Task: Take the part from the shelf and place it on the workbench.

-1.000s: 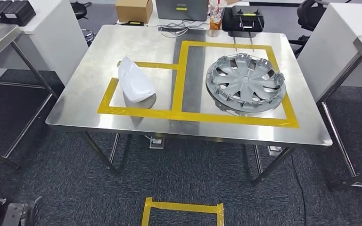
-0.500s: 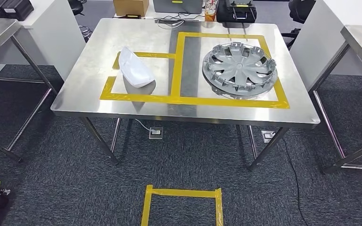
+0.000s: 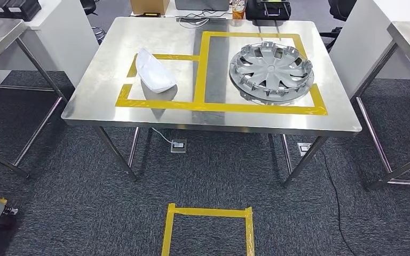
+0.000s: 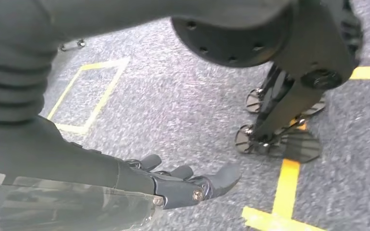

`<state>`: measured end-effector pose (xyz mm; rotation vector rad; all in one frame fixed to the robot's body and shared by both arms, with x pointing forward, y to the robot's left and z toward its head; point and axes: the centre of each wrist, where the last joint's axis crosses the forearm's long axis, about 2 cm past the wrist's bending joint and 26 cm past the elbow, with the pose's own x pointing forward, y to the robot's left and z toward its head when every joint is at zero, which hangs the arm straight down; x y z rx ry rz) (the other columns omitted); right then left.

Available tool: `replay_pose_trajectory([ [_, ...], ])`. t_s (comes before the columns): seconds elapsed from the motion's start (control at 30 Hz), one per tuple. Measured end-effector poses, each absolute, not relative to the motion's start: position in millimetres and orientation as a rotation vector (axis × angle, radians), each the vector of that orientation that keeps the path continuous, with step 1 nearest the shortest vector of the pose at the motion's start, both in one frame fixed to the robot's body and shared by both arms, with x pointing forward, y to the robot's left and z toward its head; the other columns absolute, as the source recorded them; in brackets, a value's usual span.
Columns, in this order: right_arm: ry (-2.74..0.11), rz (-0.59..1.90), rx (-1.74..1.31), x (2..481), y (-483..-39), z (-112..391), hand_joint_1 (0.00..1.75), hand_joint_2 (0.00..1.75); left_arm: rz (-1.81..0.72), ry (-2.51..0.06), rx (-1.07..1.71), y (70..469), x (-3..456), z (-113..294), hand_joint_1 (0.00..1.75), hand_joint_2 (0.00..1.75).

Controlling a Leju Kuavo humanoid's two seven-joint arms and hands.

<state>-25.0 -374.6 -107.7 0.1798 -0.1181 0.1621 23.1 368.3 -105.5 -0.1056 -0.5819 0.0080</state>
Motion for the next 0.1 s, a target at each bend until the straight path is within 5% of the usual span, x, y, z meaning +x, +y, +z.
replay_pose_trajectory([
  [0.03, -0.119, 0.159, 0.174, -25.3, -374.3, -107.8, 0.0, 0.0, 0.009, -0.578, -0.102, 367.7, 23.5, -105.5, 0.0, 0.0],
  [0.1, -0.121, 0.157, 0.165, -24.4, -373.7, -108.0, 0.0, 0.0, 0.01, -0.573, -0.096, 366.9, 23.8, -105.7, 0.0, 0.0],
])
